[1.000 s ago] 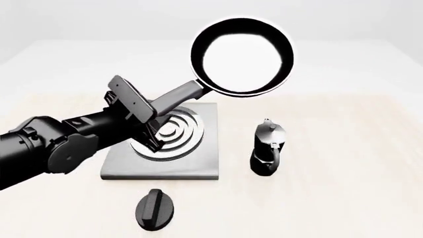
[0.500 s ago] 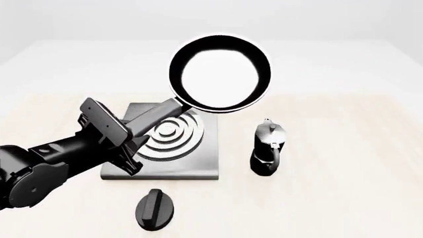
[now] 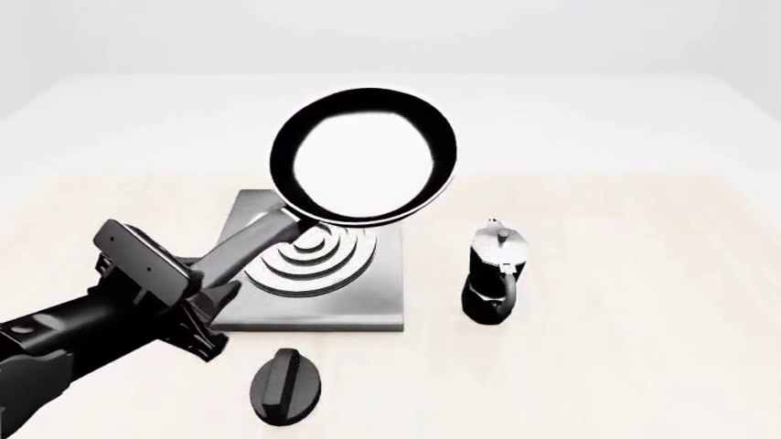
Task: Put the frying pan on the stove.
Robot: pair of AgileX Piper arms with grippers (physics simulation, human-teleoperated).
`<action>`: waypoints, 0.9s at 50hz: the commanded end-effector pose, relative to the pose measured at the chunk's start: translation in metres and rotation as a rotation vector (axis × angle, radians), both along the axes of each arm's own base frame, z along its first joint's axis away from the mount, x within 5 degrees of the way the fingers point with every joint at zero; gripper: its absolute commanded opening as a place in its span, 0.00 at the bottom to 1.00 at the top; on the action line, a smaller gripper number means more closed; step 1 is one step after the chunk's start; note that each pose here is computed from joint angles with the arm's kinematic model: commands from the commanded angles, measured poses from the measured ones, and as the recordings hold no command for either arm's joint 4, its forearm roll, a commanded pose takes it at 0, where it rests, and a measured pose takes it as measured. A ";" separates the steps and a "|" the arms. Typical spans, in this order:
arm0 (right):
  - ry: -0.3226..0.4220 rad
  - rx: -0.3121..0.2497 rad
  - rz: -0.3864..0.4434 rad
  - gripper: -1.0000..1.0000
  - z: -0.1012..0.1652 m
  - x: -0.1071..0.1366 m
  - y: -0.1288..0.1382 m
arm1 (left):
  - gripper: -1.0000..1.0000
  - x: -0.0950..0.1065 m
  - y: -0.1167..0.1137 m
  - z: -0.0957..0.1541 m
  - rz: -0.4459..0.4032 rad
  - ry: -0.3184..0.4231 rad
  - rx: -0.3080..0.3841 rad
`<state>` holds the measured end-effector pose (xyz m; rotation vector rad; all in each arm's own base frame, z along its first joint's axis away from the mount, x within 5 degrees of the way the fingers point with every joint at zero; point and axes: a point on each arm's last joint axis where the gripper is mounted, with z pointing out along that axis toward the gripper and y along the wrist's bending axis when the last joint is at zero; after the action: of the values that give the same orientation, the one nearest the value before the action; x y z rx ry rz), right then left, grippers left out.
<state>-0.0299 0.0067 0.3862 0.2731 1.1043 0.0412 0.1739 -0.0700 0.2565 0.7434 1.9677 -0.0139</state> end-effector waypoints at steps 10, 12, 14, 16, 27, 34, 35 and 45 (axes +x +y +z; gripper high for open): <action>0.001 -0.006 0.000 1.00 0.000 0.000 0.000 | 0.00 -0.021 0.011 -0.009 0.080 0.042 -0.116; 0.001 -0.008 0.000 1.00 0.000 0.000 0.000 | 0.00 -0.023 0.012 -0.010 0.085 0.045 -0.123; 0.002 -0.008 -0.001 1.00 0.000 0.000 0.000 | 0.00 -0.024 0.013 -0.012 0.090 0.050 -0.124; 0.002 -0.009 -0.001 1.00 0.000 0.000 0.000 | 0.00 -0.027 0.015 -0.015 0.096 0.056 -0.126; 0.003 -0.012 0.001 1.00 0.000 0.000 0.000 | 0.00 -0.035 0.021 -0.025 0.130 0.073 -0.138; 0.003 -0.013 0.001 1.00 0.000 0.000 0.000 | 0.00 -0.037 0.024 -0.027 0.146 0.080 -0.137; 0.002 -0.013 0.002 1.00 0.000 0.000 0.000 | 0.00 -0.037 0.025 -0.028 0.149 0.082 -0.135; 0.002 -0.013 0.001 1.00 0.000 0.000 0.000 | 0.00 -0.035 0.028 -0.033 0.167 0.092 -0.123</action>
<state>-0.0300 0.0065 0.3862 0.2621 1.1066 0.0350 0.1370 -0.0435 0.2188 0.5569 2.1079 -0.0488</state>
